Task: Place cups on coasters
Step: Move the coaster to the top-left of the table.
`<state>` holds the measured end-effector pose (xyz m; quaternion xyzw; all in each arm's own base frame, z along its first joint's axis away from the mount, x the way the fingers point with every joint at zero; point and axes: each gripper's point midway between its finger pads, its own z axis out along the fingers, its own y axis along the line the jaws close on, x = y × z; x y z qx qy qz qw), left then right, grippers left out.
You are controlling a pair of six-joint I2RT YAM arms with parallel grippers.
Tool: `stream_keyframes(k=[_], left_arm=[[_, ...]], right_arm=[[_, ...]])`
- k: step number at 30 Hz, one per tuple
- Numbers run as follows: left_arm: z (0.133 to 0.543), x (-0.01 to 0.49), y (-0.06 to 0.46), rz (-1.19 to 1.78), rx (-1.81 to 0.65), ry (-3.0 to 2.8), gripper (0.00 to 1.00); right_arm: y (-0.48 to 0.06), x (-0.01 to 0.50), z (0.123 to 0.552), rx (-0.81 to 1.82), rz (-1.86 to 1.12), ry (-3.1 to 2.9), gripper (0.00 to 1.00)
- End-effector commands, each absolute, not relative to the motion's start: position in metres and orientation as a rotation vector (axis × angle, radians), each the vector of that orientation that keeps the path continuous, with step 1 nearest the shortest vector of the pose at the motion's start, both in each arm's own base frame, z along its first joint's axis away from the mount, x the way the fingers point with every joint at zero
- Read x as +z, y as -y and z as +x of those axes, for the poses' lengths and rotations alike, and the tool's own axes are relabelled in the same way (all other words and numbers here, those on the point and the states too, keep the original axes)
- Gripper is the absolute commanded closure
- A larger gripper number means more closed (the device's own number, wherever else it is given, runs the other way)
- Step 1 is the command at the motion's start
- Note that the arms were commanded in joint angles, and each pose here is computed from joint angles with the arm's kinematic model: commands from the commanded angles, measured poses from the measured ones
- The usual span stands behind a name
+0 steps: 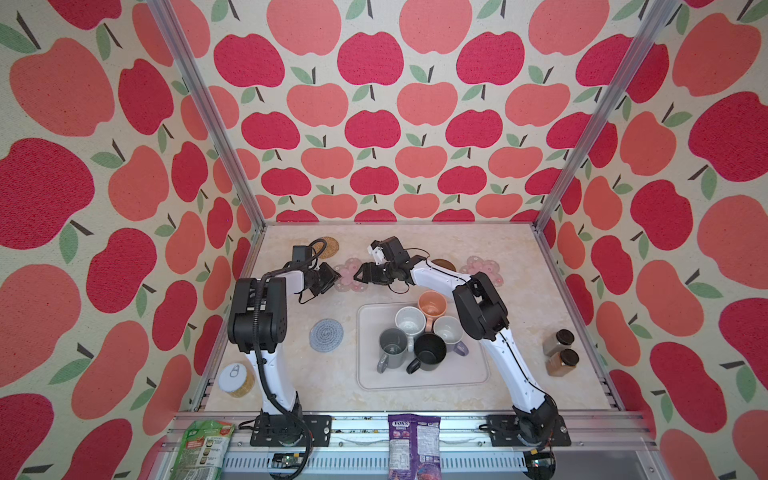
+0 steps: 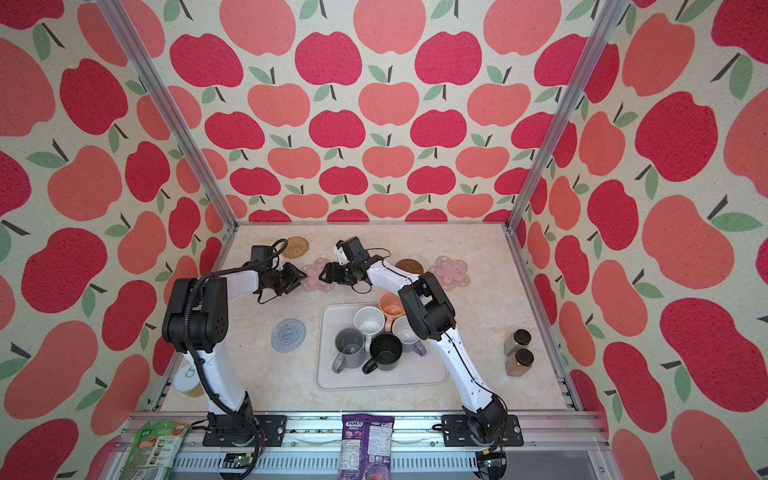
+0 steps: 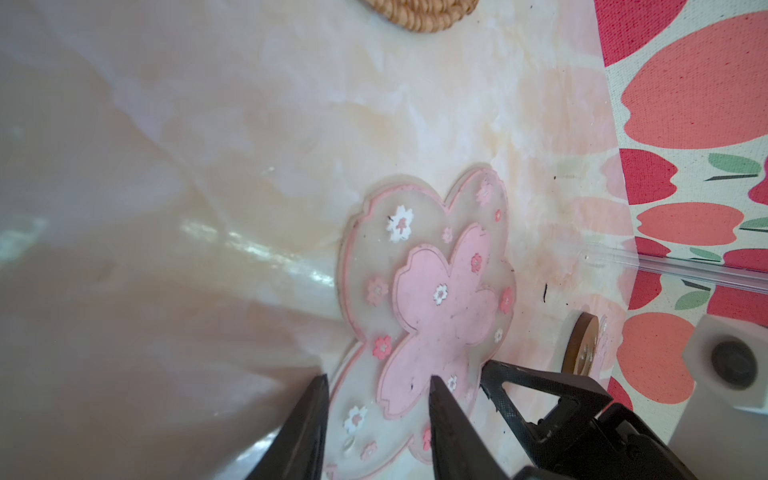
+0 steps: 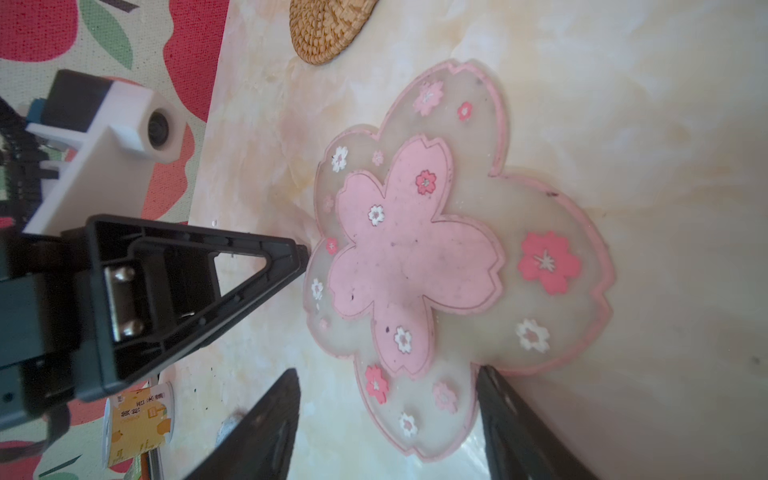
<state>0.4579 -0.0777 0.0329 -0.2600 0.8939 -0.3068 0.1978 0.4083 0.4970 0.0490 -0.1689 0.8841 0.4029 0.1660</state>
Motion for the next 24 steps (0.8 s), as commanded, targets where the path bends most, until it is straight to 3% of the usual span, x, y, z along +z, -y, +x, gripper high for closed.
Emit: stream_keyframes(k=[1, 24], left_arm=[[0.438, 0.029, 0.082, -0.753, -0.863, -2.548, 0.58], [0.44, 0.03, 0.053, -0.847, -0.833, -2.517, 0.58]], right_arm=[[-0.502, 0.013, 0.387, 1.15, -0.484, -2.64, 0.3], [-0.54, 0.019, 0.369, 1.224, -0.558, -2.632, 0.3]])
